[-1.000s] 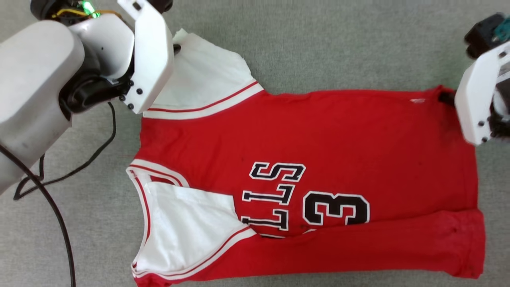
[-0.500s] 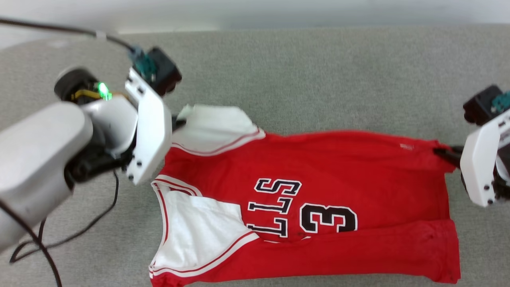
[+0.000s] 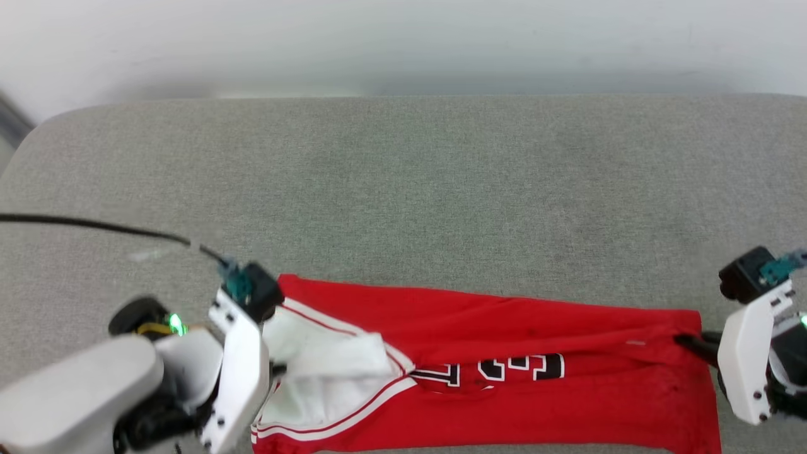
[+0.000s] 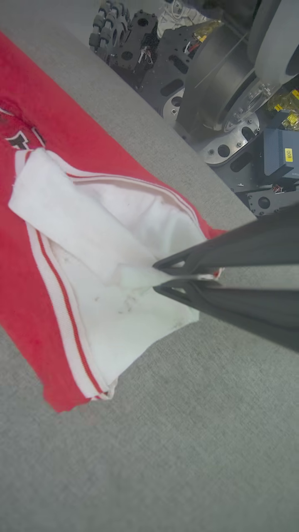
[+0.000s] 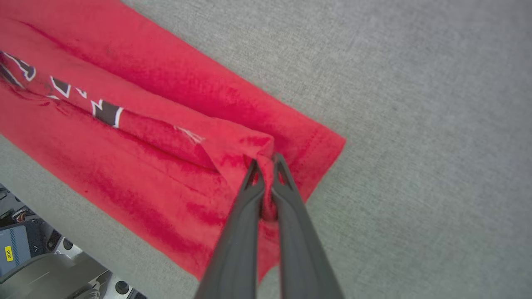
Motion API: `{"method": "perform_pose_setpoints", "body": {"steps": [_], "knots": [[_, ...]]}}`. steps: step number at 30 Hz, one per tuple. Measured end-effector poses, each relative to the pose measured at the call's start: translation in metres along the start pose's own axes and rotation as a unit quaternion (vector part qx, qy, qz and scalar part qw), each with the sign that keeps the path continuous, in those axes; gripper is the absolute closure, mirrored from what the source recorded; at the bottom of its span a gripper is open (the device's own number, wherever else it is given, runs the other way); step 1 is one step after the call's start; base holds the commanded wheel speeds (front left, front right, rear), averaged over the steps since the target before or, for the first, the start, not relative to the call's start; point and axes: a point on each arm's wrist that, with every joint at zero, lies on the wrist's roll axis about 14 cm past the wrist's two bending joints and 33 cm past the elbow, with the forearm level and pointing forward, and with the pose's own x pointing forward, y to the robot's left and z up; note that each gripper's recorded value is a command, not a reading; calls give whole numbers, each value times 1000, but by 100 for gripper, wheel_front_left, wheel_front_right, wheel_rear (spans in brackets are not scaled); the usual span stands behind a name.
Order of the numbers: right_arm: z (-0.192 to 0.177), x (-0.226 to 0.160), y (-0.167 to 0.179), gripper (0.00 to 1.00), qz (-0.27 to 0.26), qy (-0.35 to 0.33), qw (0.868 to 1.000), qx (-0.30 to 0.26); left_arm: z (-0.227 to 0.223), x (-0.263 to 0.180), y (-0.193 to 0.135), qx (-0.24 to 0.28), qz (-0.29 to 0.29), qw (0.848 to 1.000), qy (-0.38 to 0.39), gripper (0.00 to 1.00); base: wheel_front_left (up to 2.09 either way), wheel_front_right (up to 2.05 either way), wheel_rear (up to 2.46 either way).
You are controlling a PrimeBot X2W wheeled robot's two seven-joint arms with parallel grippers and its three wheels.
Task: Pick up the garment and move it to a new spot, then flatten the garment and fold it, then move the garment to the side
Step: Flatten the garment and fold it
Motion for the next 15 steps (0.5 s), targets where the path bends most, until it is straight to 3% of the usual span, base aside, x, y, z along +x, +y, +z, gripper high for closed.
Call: {"method": "perform_pose_setpoints", "body": {"steps": [10, 11, 12, 13, 14, 15], "knots": [[-50, 12, 10, 100, 8, 48, 998, 32, -55, 28, -27, -60, -33, 997, 45, 98, 0, 0, 0], [-52, 14, 11, 100, 7, 48, 998, 37, -57, 32, -27, -64, -34, 996, 47, 74, 0, 0, 0], [-53, 15, 10, 89, 5, 49, 998, 42, -57, 35, -27, -64, -34, 996, 47, 14, 0, 0, 0], [-54, 16, 10, 42, 4, 48, 998, 42, -55, 37, -24, -56, -27, 997, 38, 0, 0, 0, 0], [-53, 16, 9, 0, 2, 44, 998, 39, -54, 37, -22, -52, -21, 998, 30, 0, 0, 0, 0], [-50, 16, 10, 0, 2, 37, 999, 39, -53, 37, -19, -47, -16, 998, 26, 0, 0, 0, 0]]}}
